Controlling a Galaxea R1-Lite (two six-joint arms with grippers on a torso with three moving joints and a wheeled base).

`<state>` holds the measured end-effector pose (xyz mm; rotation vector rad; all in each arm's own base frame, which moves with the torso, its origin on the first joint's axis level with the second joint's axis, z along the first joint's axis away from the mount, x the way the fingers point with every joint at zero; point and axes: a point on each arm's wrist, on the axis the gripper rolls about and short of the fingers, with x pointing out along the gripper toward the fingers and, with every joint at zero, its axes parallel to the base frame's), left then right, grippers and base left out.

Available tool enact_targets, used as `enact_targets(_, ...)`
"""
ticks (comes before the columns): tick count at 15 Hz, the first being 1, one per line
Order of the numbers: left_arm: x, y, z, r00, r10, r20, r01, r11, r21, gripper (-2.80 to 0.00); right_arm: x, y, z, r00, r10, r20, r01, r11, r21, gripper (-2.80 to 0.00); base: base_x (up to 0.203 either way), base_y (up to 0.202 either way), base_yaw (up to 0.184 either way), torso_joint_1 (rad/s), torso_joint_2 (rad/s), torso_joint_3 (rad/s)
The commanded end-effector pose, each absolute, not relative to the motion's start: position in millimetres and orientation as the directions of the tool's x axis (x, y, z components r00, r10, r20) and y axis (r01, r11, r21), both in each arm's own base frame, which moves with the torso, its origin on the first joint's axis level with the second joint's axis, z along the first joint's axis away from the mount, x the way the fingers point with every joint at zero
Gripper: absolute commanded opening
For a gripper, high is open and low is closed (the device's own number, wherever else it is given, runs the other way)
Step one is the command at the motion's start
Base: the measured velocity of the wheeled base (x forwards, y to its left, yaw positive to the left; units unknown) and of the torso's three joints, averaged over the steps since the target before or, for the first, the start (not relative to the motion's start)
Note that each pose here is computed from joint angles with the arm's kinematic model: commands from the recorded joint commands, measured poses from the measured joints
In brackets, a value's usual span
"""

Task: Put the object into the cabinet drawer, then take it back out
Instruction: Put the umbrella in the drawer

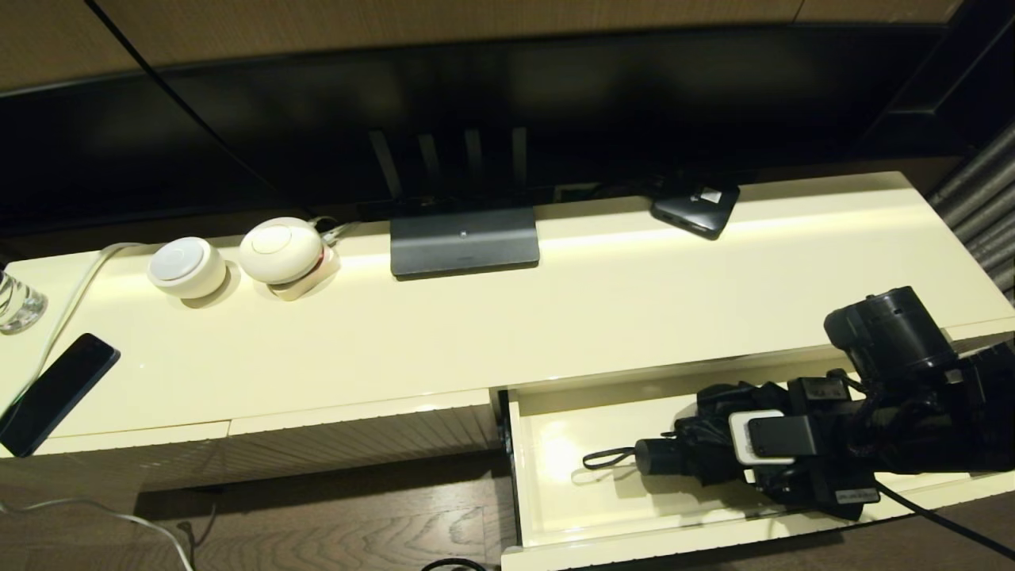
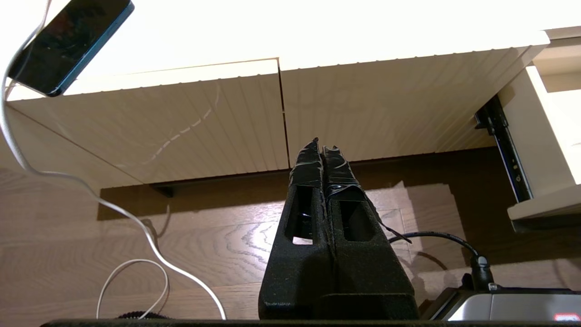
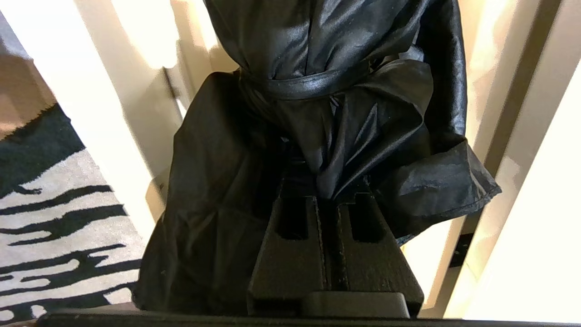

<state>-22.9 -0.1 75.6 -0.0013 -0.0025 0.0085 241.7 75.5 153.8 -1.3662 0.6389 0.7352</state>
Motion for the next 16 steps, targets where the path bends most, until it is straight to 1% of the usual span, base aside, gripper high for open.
enact_targets(1, -23, 0, 75, 1.000, 0.009, -0.002, -0.009, 1.000, -0.002, -2.80, 246, 78, 145, 0.605, 0.091, -0.791, -0.796, 0.042, -0.604, -2.80, 0.000, 0.000, 0.000, 0.000, 0.00, 0.000)
enact_targets(2, -23, 0, 75, 1.000, 0.009, -0.002, -0.009, 1.000, -0.002, -2.80, 246, 78, 146, 0.606, 0.098, -0.790, -0.795, 0.041, -0.605, 0.00, 0.000, 0.000, 0.000, 0.000, 0.00, 0.000)
enact_targets(5, -23, 0, 75, 1.000, 0.009, -0.002, -0.009, 1.000, -0.002, -2.80, 243, 77, 151, 0.622, 0.102, -0.777, -0.783, 0.043, -0.621, 0.00, 0.000, 0.000, 0.000, 0.000, 0.00, 0.000)
enact_targets(9, -23, 0, 75, 1.000, 0.009, -0.002, -0.009, 1.000, -0.002, -2.80, 225, 74, 175, 0.677, 0.130, -0.725, -0.734, 0.048, -0.677, 0.00, 0.000, 0.000, 0.000, 0.000, 0.00, 0.000)
enact_targets(11, -23, 0, 75, 1.000, 0.009, -0.002, -0.009, 1.000, -0.002, -2.80, 204, 71, 193, 0.694, 0.148, -0.705, -0.717, 0.042, -0.696, 0.00, 0.000, 0.000, 0.000, 0.000, 0.00, 0.000)
enact_targets(13, -23, 0, 75, 1.000, 0.009, -0.002, -0.009, 1.000, -0.002, -2.80, 176, 63, 207, 0.677, 0.150, -0.721, -0.732, 0.025, -0.681, 0.00, 0.000, 0.000, 0.000, 0.000, 0.00, 0.000)
enact_targets(14, -23, 0, 75, 1.000, 0.009, -0.002, -0.009, 1.000, -0.002, -2.80, 164, 60, 209, 0.661, 0.149, -0.736, -0.745, 0.015, -0.667, -2.80, 0.000, 0.000, 0.000, 0.000, 0.00, 0.000)
enact_targets(16, -23, 0, 75, 1.000, 0.009, -0.002, -0.009, 1.000, -0.002, -2.80, 146, 56, 207, 0.628, 0.150, -0.764, -0.772, -0.005, -0.636, -2.80, 0.000, 0.000, 0.000, 0.000, 0.00, 0.000)
